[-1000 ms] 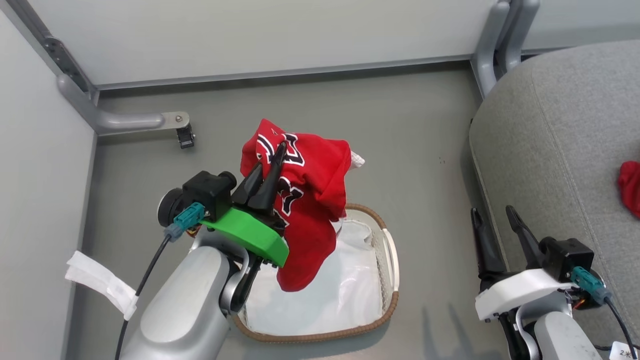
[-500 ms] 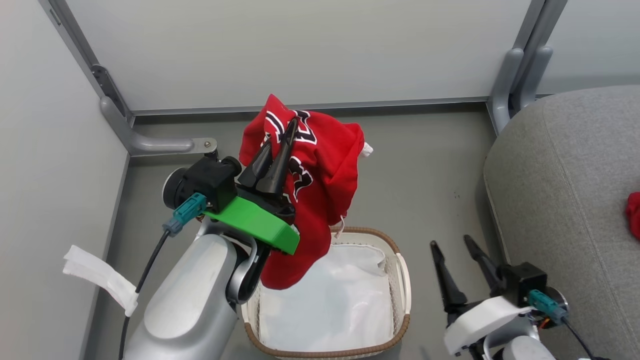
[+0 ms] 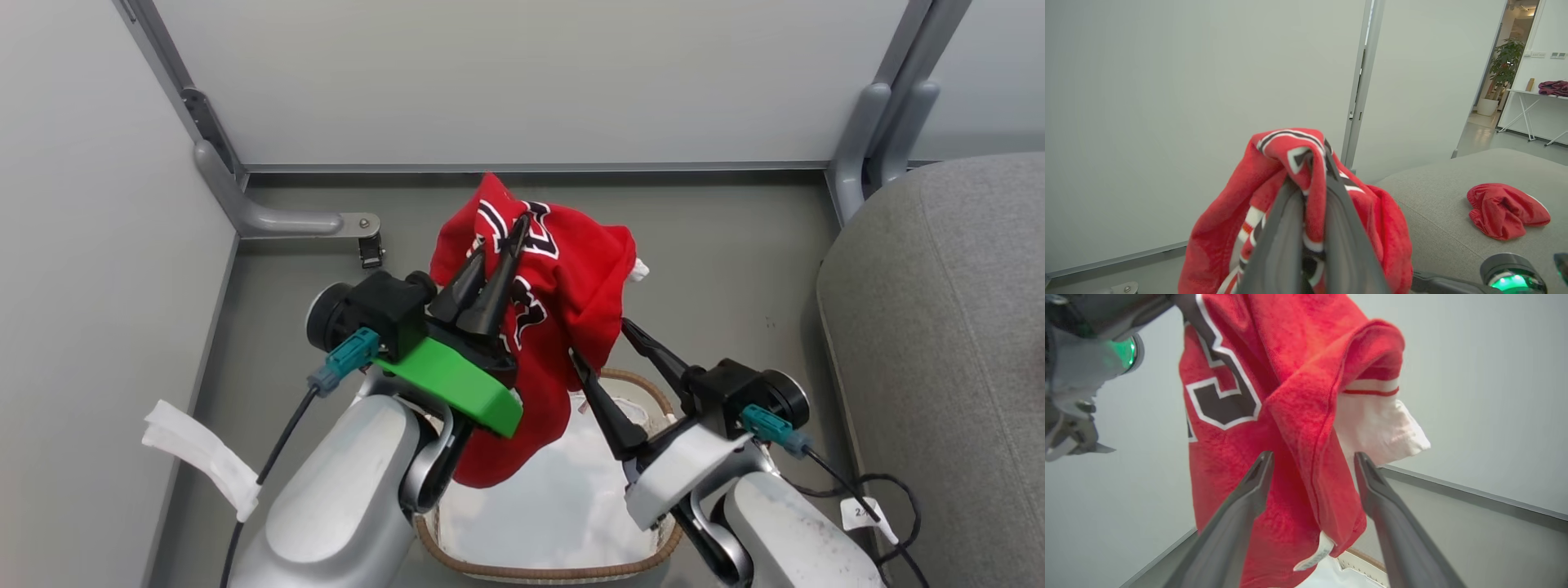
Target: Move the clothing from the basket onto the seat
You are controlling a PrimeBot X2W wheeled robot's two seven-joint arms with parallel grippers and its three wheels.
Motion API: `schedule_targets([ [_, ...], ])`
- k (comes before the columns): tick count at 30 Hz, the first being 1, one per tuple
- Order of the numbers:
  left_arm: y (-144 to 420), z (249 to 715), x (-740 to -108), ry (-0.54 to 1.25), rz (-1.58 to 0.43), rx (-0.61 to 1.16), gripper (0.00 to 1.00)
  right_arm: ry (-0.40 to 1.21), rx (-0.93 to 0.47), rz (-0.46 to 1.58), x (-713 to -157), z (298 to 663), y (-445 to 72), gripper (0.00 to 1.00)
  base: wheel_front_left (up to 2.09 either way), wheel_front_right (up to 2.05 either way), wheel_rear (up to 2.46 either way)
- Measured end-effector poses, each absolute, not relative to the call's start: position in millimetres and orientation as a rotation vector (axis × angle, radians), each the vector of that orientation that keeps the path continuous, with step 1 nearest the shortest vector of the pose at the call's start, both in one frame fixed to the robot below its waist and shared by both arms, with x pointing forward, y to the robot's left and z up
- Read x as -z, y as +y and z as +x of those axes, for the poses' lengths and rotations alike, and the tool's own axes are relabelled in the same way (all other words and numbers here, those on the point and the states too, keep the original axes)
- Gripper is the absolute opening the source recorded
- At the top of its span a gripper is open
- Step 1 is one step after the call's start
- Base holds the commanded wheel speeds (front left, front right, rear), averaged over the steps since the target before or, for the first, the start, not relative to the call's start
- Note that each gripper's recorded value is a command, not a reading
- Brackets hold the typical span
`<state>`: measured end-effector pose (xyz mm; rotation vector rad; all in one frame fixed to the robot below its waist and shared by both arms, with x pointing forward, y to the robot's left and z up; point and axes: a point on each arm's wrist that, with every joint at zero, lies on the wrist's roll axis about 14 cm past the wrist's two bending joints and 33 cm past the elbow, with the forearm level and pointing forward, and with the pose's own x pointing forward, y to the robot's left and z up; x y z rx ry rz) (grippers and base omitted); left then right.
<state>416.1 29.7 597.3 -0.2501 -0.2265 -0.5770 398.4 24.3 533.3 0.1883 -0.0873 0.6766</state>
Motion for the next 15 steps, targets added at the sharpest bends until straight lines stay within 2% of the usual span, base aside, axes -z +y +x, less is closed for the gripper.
schedule_targets([
  [4, 24, 410, -594, -0.213, -0.26, 0.597, 0.0, -0.095, -0.687, 0.162, -538, 413, 29, 1.0, 0.0, 0.0, 0.0],
  [10, 23, 407, -592, -0.2, -0.265, 0.606, 0.0, -0.066, -0.786, 0.137, -534, 416, 62, 1.0, 0.0, 0.0, 0.0],
  [11, 24, 406, -590, -0.194, -0.266, 0.603, 0.0, -0.052, -0.792, 0.14, -530, 416, 64, 0.49, 0.0, 0.0, 0.0],
  [12, 26, 406, -589, -0.19, -0.268, 0.597, 0.0, -0.034, -0.796, 0.144, -525, 416, 66, 0.04, 0.0, 0.0, 0.0],
  [13, 28, 407, -588, -0.187, -0.268, 0.592, 0.0, -0.02, -0.798, 0.15, -522, 416, 68, 0.0, 0.0, 0.0, 0.0],
  [15, 31, 408, -586, -0.182, -0.27, 0.583, 0.0, -0.001, -0.8, 0.154, -516, 416, 69, 0.0, 0.0, 0.0, 0.0],
])
